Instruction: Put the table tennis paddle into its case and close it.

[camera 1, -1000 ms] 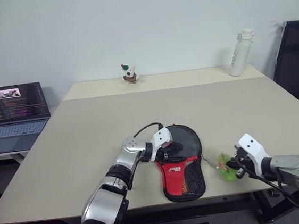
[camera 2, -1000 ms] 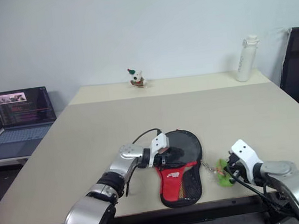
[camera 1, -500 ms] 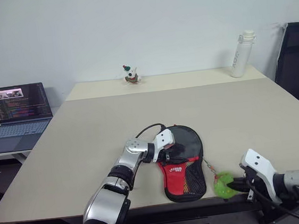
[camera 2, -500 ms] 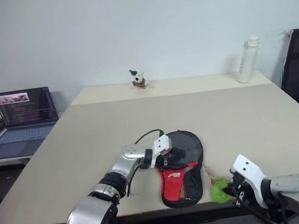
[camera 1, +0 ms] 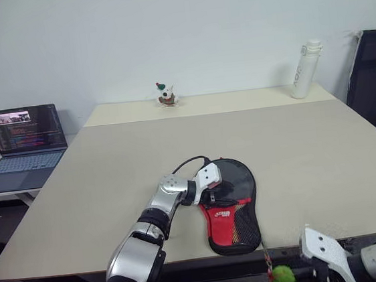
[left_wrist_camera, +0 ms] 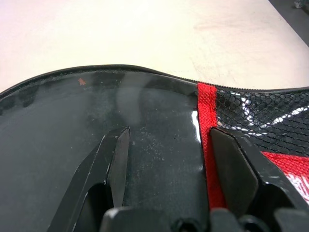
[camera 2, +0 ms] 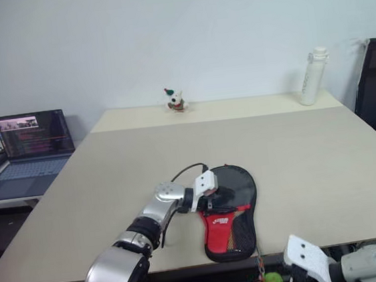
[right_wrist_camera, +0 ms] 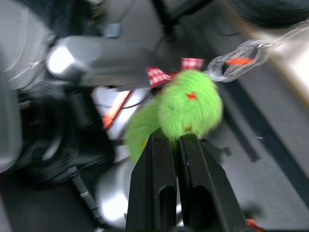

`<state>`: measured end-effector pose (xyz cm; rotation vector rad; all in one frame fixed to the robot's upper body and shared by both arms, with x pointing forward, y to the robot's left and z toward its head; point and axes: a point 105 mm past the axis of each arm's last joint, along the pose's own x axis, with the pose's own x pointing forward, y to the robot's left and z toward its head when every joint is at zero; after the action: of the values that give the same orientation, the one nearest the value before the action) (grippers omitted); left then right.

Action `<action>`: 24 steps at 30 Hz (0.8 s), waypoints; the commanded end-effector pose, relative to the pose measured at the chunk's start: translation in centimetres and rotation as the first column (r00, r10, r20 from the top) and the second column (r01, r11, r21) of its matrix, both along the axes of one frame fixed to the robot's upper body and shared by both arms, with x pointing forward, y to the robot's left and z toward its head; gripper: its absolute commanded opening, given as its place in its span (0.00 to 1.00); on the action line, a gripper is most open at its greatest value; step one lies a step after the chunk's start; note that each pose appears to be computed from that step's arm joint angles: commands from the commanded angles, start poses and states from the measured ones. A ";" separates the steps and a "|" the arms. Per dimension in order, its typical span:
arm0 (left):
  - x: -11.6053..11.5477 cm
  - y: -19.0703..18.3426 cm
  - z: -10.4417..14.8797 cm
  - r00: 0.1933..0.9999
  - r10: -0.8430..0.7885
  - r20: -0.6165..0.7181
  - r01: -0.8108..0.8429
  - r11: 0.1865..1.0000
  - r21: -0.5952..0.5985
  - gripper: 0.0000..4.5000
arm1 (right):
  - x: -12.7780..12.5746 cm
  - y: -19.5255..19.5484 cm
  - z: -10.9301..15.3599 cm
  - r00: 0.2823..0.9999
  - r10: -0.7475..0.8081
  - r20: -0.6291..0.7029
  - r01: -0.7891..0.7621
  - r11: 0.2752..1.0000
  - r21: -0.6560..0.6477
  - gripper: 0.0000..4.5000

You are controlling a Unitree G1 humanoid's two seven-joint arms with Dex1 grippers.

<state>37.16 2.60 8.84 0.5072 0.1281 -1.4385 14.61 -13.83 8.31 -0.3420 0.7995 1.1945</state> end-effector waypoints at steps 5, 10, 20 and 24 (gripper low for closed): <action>-0.3 0.6 -2.2 0.999 0.030 -0.043 -0.027 0.997 0.075 0.63 | -2.9 2.2 0.9 0.989 0.135 -0.062 -0.129 0.988 0.090 0.01; -0.3 0.6 -2.2 0.999 0.032 -0.043 -0.028 0.997 0.073 0.63 | -1.9 2.0 0.8 0.993 0.103 -0.050 -0.098 0.991 0.087 0.05; -0.4 -0.2 -0.6 0.999 0.017 -0.043 -0.018 0.999 -0.028 0.63 | 3.3 1.2 5.5 0.994 -0.028 0.103 0.007 0.981 0.196 0.80; -0.2 0.3 2.2 1.000 0.013 -0.021 -0.016 0.991 -0.133 0.63 | 8.7 0.1 7.9 0.943 -0.179 0.279 0.110 0.963 0.246 0.80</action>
<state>36.92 2.83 9.23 0.4170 0.1151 -1.4243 21.67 -13.23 15.25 -0.2475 0.4836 1.1118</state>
